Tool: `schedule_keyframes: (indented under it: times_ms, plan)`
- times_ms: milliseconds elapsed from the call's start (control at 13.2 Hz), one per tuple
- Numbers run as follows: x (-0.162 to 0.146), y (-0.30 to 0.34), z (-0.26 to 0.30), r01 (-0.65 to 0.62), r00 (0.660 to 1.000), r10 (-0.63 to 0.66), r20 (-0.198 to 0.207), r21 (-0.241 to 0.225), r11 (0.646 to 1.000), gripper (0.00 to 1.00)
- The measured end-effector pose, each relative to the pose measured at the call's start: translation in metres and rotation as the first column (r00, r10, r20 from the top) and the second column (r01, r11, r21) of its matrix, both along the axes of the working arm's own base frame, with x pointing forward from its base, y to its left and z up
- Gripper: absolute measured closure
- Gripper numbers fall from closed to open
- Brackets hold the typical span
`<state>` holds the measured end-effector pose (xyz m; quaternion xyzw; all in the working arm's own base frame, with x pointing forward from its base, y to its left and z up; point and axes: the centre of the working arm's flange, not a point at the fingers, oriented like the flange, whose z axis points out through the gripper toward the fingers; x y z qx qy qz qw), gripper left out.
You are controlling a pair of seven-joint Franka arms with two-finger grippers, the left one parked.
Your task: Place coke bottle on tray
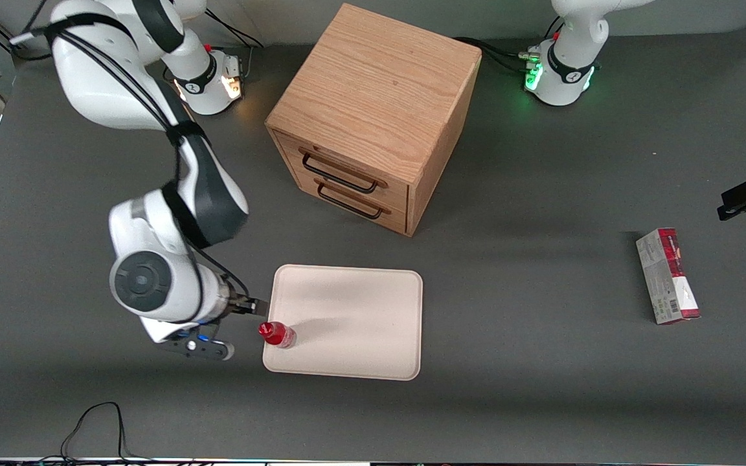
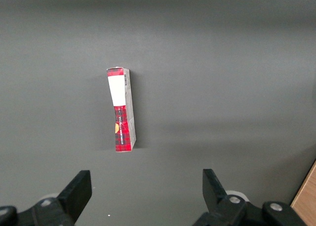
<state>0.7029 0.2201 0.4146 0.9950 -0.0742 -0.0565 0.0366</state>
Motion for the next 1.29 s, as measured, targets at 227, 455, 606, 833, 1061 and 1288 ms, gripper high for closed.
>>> schedule_keyframes:
  times_ms: [227, 455, 606, 833, 1061, 1288]
  plan:
    - [-0.036, -0.070, 0.045, -0.120, 0.992, 0.120, -0.048, 0.016, 0.993, 0.00]
    - [-0.078, -0.131, 0.081, -0.193, 0.979, 0.195, -0.066, 0.032, 0.981, 0.00]
    - [-0.105, -0.162, 0.102, -0.222, 0.973, 0.224, -0.061, 0.047, 0.974, 0.00]
    - [-0.142, -0.183, 0.133, -0.235, 0.971, 0.237, -0.042, 0.048, 0.971, 0.00]
    - [-0.156, -0.192, 0.148, -0.216, 0.975, 0.218, -0.047, 0.052, 0.975, 0.00]
    - [-0.157, -0.197, 0.156, -0.219, 0.974, 0.223, -0.046, 0.066, 0.973, 0.00]
